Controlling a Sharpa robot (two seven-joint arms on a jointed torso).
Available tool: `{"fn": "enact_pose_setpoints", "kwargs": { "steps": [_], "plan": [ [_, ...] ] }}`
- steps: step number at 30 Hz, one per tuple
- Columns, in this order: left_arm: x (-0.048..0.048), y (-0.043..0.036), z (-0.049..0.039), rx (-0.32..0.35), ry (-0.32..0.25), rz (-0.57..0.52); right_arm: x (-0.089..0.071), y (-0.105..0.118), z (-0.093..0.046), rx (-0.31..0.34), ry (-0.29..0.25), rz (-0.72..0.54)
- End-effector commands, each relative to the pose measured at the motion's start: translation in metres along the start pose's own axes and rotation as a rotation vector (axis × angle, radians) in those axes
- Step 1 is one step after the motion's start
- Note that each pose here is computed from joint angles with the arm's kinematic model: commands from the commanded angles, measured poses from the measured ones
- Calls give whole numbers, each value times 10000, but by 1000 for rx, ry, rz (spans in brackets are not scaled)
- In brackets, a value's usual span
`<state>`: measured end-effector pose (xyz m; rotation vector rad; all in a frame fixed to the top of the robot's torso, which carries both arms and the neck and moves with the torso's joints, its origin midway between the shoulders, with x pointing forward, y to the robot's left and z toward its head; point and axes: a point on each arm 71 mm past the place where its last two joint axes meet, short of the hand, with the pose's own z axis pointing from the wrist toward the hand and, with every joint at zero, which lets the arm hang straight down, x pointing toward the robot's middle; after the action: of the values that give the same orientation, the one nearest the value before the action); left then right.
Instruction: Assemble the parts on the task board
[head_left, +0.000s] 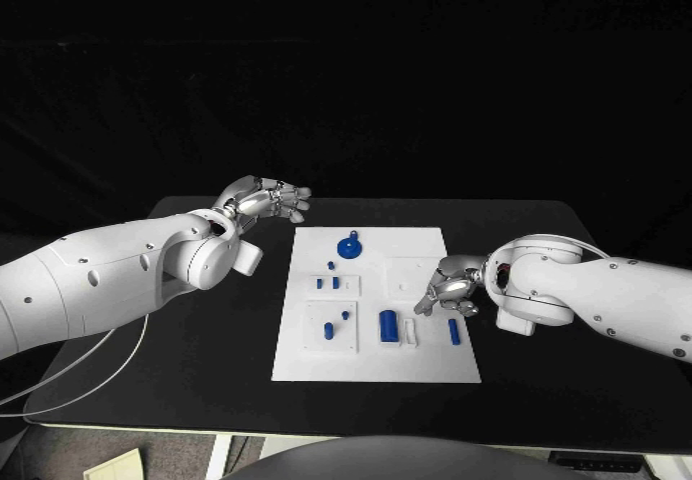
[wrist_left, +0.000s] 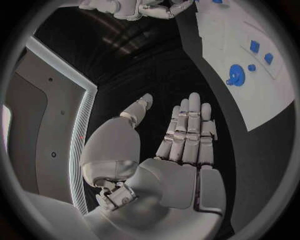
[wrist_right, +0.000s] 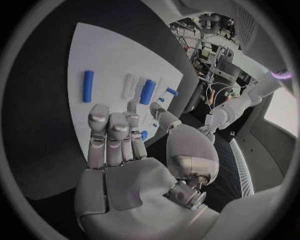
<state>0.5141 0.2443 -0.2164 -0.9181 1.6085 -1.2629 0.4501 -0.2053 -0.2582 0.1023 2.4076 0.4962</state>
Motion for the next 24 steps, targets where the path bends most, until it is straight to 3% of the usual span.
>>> {"fn": "enact_pose_setpoints", "kwargs": {
  "steps": [1,6,14,24],
  "plan": [
    [27,-12,13,7,13,-9,-27,-51,-19,16,15,-19],
    [33,-13,14,7,14,-9,-64,-205,-51,83,9,-22],
    [52,-17,23,9,18,-10,-46,-327,-74,171,59,-90],
    [64,-20,18,9,22,-11,-16,-414,-56,233,29,-120]
  ]
}}
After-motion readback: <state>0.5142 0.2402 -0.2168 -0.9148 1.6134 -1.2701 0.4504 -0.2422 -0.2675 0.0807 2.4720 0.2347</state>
